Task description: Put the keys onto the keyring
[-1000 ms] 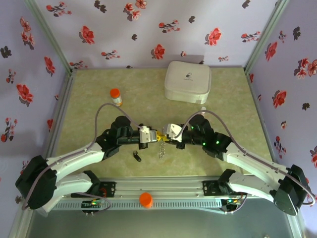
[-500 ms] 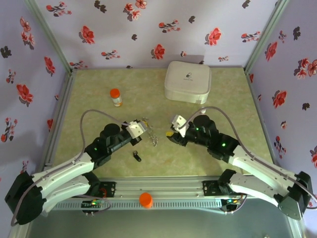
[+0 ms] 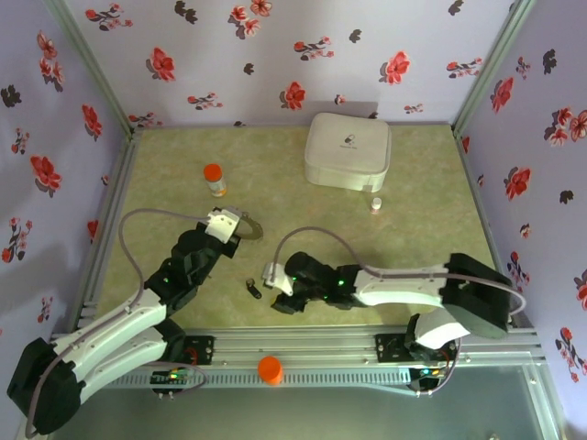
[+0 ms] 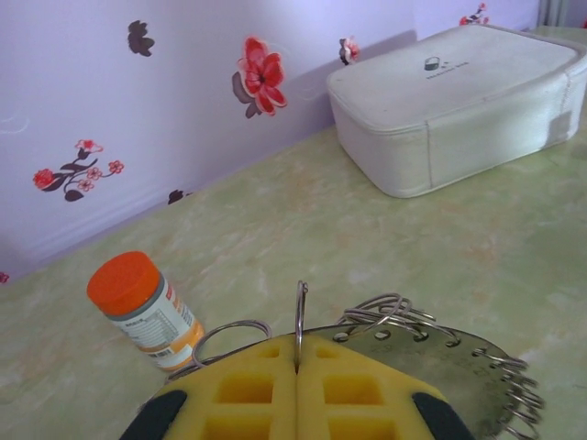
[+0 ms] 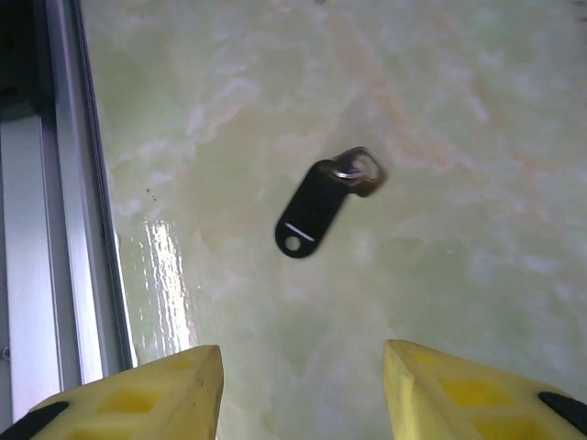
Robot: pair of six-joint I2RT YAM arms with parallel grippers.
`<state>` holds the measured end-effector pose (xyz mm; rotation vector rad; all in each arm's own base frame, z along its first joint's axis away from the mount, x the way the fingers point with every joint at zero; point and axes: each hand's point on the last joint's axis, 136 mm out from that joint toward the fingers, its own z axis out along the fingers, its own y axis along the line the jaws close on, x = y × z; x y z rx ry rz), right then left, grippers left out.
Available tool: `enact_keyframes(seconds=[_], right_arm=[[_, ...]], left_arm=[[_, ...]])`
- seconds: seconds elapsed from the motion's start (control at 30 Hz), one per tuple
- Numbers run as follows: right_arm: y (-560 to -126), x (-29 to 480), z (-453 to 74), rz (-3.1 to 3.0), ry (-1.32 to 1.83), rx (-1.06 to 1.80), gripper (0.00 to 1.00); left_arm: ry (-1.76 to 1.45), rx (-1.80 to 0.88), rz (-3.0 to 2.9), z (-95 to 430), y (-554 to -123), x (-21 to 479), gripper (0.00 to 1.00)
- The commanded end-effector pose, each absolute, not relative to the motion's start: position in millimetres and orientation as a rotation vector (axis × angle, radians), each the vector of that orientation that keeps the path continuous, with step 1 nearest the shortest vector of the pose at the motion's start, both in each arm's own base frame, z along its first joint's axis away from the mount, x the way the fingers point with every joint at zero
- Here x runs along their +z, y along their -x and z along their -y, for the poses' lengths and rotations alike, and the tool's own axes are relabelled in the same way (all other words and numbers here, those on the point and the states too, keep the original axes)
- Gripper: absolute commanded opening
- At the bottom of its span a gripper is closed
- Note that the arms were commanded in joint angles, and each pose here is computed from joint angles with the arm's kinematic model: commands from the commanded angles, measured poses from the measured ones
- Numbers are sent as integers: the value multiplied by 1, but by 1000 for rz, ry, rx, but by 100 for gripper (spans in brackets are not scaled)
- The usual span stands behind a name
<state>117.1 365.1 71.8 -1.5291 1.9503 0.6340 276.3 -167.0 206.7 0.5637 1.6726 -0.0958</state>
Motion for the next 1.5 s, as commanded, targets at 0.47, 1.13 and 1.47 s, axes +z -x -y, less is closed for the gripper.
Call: enact_keyframes(seconds=[0.47, 1.13, 1.47], right_arm=[[-144, 42, -438, -1974, 1530, 522, 52], [-139, 45, -378, -2034, 1550, 322, 0], [-135, 48, -304, -2275, 1188, 436, 0]], left_arm=[[-409, -79, -1584, 146, -277, 236, 0], [-452, -168, -1525, 160, -271, 254, 0], [-677, -364, -1518, 205, -255, 253, 0]])
